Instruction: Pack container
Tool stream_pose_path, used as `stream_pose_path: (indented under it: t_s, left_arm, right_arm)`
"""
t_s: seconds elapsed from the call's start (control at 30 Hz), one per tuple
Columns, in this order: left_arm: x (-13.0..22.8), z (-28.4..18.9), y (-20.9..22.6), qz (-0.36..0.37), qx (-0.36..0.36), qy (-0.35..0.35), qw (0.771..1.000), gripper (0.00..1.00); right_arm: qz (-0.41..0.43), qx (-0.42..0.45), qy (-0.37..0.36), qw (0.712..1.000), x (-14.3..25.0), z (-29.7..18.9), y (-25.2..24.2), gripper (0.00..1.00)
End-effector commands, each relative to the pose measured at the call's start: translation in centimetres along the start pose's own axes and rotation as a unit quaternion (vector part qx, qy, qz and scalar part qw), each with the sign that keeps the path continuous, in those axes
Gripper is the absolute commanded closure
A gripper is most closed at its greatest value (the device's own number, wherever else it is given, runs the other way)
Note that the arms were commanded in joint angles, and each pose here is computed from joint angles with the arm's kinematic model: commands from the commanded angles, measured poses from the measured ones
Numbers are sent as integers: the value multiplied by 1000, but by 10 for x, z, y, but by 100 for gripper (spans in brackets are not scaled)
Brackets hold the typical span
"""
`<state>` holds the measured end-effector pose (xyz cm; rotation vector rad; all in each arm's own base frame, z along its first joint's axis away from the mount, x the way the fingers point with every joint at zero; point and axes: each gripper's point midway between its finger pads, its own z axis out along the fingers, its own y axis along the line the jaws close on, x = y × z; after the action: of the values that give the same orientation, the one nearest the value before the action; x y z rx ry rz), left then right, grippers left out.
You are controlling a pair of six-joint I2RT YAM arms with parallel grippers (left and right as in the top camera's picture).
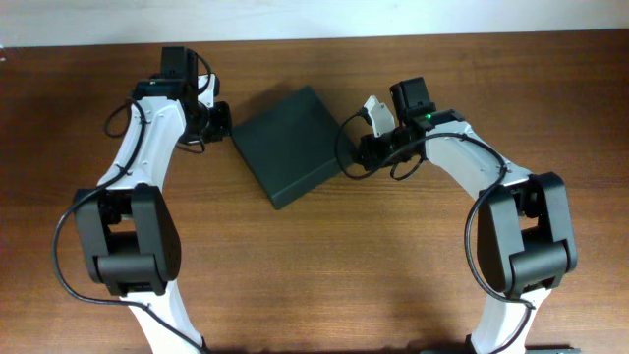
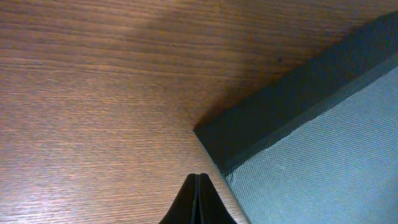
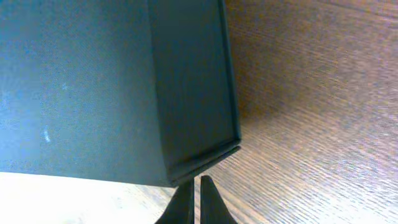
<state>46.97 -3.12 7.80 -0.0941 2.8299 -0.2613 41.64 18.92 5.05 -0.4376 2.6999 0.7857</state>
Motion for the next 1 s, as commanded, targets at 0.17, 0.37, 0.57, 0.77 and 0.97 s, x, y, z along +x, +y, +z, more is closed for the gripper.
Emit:
stream_pose_path:
  t_s: [0.17,0.37,0.57,0.77,0.97]
  left_arm:
    - [27,39,-4,-5,32,66,997,98]
    - [25,40,-3,-4,31,61,998,98]
    - [14,42,-12,4,40,39,998,98]
    - [12,51,-25,10,48,34,998,98]
    - [1,52,-31,9,60,12,998,98]
  right_arm:
    - [-11,76,-20,997,-10,-10,-26,96]
    - [-12,83,-45,995,-22,-15,-36,96]
    - [-39,26,-71,996,-37,-11,-8,96]
    - [-58,12,-54,997,-29,2,17,96]
    - [-52,-9,2,999,-1,9,39,96]
